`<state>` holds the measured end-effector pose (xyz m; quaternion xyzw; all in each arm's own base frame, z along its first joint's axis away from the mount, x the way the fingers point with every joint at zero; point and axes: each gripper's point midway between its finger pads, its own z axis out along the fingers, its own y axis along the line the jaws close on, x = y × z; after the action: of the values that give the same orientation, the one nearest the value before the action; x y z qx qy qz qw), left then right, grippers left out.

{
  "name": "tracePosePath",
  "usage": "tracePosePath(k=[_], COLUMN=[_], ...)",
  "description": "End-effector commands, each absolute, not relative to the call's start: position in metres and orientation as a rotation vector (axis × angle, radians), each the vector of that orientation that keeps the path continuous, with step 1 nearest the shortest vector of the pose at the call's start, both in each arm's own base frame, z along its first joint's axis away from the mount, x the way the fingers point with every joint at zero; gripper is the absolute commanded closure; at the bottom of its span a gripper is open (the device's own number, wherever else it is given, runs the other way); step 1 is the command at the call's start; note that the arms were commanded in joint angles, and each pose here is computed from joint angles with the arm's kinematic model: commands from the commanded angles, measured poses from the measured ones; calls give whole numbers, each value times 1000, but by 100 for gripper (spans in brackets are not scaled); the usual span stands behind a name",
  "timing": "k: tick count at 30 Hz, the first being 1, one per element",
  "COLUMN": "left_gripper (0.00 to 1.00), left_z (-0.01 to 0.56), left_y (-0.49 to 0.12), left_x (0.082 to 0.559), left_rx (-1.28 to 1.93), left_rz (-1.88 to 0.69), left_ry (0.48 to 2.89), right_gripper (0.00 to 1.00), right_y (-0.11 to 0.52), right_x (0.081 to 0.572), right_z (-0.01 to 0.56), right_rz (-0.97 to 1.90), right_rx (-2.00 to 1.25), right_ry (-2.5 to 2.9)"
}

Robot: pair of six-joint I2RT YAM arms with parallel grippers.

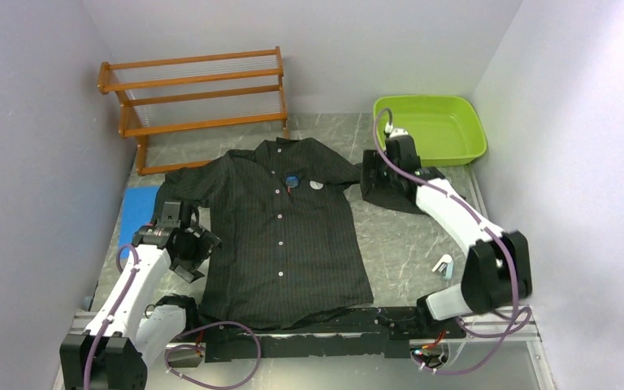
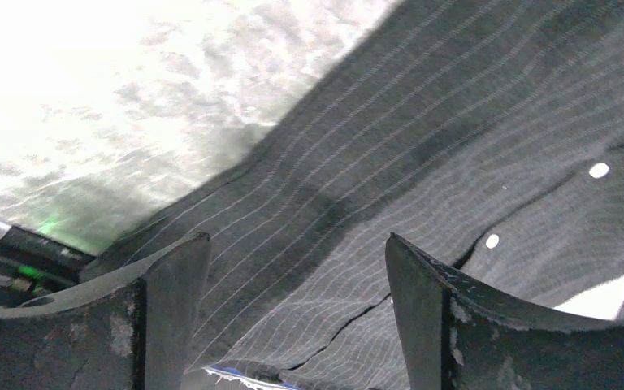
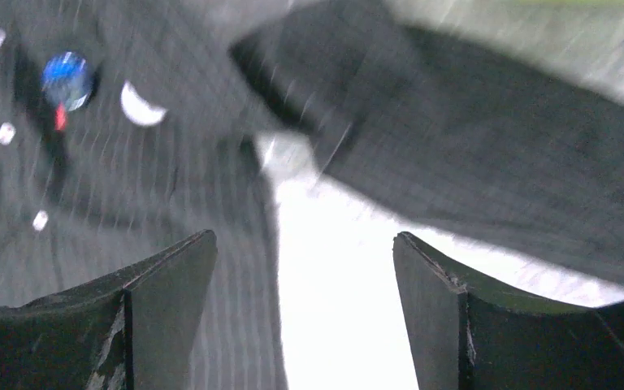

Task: Pin the brooch onto the clothing
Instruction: Flatten out the clothes at the center of the board.

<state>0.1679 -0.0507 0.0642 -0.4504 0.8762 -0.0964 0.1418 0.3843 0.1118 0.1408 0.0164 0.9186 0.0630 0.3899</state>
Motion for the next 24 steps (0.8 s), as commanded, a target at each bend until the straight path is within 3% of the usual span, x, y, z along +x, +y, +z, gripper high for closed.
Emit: tracePosePath(k=[1, 4, 7, 14, 18, 24], left_gripper=[18, 19, 24, 35, 49, 81], left_z=[67, 59, 51, 24, 17, 7], left_y=[-32, -28, -33, -51, -51, -53], left_x=[157, 158, 163, 158, 154, 156], left_rx=[-1450, -1427, -1374, -1353, -1381, -1351], left_rz=[-57, -6, -30, -148, -140, -156], left_ry=[2492, 2517, 2563, 2641, 2641, 2656], right_gripper=[19, 25, 38, 46, 59, 96], right_y=[149, 156, 166, 168, 175, 169], right_x=[321, 273, 235, 174, 160, 164], right_z=[113, 80, 57, 5, -11, -13], right_rz=[532, 664, 804, 767, 749, 664], right_rx=[40, 85, 150, 168, 136, 136], right_ry=[2430, 2552, 2635, 2838, 2886, 2882])
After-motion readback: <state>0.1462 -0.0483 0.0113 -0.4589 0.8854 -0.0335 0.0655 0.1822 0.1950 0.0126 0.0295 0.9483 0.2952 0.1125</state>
